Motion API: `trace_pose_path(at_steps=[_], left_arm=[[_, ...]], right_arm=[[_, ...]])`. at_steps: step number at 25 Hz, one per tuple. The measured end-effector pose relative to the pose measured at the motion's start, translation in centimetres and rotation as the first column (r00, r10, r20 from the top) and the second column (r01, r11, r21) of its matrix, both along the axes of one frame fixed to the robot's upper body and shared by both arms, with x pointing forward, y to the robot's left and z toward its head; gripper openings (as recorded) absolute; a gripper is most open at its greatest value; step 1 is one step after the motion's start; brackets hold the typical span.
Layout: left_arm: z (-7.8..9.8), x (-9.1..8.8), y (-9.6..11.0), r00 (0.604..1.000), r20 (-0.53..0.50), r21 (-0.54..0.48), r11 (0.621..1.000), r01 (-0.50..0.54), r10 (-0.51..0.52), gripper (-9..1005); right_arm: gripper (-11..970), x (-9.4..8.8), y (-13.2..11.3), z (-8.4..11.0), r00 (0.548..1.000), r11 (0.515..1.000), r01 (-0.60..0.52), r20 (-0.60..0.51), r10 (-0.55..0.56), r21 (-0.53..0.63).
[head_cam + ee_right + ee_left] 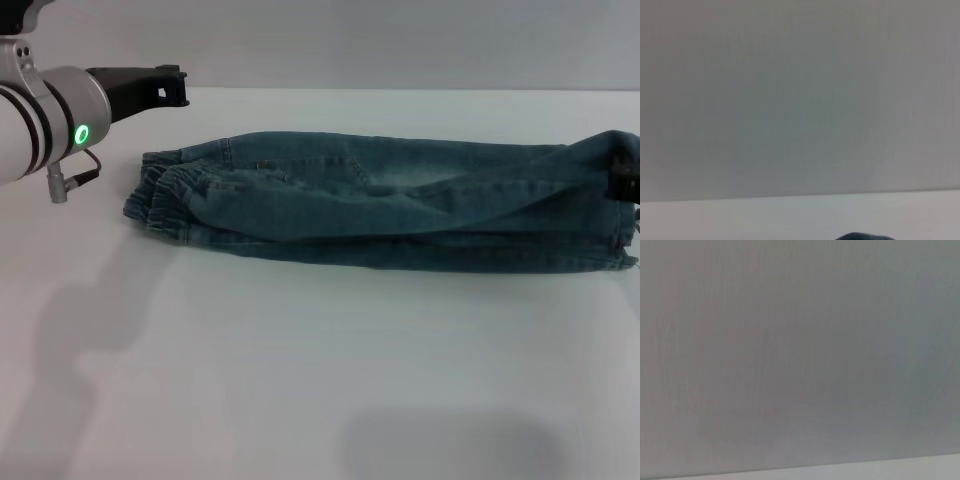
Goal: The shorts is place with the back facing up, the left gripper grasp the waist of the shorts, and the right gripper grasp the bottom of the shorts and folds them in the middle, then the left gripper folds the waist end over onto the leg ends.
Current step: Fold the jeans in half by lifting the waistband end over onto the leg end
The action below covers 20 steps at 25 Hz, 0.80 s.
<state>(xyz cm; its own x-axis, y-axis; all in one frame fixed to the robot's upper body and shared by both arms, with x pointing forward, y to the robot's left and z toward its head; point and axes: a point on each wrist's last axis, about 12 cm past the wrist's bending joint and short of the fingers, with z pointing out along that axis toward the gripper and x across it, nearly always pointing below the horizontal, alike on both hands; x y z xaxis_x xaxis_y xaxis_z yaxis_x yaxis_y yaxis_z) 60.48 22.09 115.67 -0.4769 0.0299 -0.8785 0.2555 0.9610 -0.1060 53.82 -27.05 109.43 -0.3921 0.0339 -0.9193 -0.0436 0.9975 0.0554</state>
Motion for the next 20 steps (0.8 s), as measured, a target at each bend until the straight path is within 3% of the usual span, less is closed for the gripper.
trace_pose_path(at_steps=[8,14,20], left_arm=[[-0.4,0.0,0.2,1.0,-0.001,0.0,1.0,-0.008,0.008,8],[-0.5,-0.1,0.2,1.0,-0.001,0.0,1.0,-0.007,0.007,8],[-0.5,-0.2,0.5,1.0,-0.003,0.001,1.0,-0.014,0.014,8]], right_arm=[[77,1.9,-0.7,-2.7,0.999,1.0,-0.024,0.021,0.024,-0.007],[200,2.8,-1.7,-4.5,1.0,1.0,-0.002,-0.006,0.002,-0.018],[342,1.3,-2.1,-4.0,0.999,1.0,0.013,0.038,-0.013,0.014]])
